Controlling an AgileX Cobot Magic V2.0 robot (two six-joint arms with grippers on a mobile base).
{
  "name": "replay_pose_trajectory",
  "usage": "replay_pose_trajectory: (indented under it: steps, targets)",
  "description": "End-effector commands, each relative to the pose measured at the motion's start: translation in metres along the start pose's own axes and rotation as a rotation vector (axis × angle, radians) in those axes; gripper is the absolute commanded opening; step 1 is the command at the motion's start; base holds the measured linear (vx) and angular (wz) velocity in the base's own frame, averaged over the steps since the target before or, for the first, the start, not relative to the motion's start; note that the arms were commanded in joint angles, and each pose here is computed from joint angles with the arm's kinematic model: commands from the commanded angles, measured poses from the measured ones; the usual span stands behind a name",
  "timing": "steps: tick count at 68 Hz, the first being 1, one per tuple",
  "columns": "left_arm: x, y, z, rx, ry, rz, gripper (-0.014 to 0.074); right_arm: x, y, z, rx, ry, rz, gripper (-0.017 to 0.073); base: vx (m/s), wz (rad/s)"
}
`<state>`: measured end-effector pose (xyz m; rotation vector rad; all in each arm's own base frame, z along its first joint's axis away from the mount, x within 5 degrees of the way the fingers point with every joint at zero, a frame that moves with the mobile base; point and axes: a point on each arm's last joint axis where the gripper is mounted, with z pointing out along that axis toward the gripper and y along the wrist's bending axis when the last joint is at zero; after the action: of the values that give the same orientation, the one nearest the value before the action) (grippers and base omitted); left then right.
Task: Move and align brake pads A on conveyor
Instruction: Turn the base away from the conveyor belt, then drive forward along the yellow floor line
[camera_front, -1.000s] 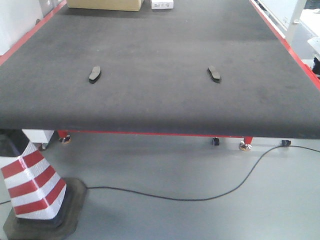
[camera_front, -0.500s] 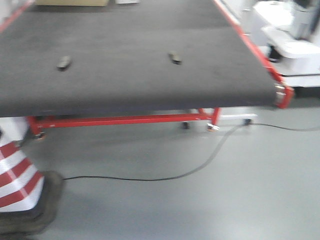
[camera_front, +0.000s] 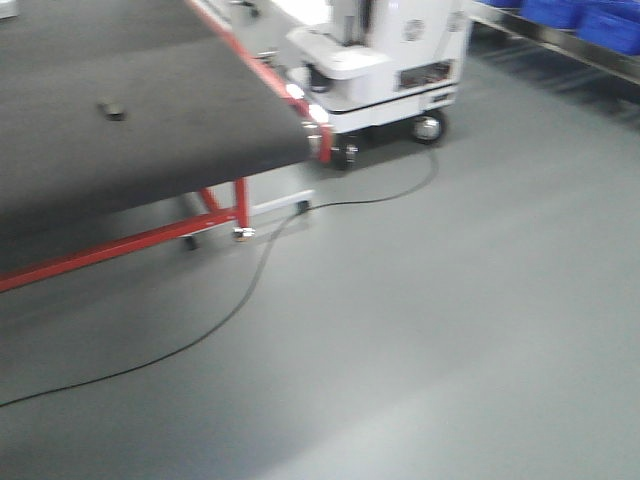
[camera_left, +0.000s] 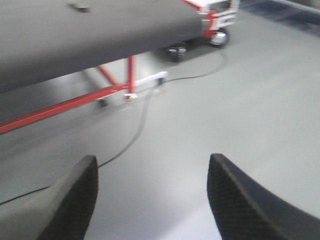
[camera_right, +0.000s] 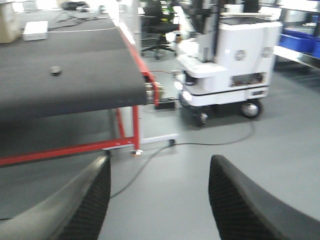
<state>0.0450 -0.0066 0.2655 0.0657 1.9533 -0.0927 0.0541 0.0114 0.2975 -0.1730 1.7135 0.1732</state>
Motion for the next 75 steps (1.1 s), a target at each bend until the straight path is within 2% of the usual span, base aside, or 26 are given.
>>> replay_pose_trajectory:
  steps: [1, 75]
  targets:
    - [-0.0141, -0.0005, -0.0032, 0.005, -0.091, -0.005, 0.046, -0.0156, 0.0003, -0.0018, -0.002, -0.097, -0.009, 0.0411, -0.16, -0.78]
    - [-0.0141, -0.0005, -0.0032, 0.005, -0.091, -0.005, 0.046, -0.0156, 0.0003, -0.0018, -0.002, -0.097, -0.007, 0.0411, -0.11, -0.75]
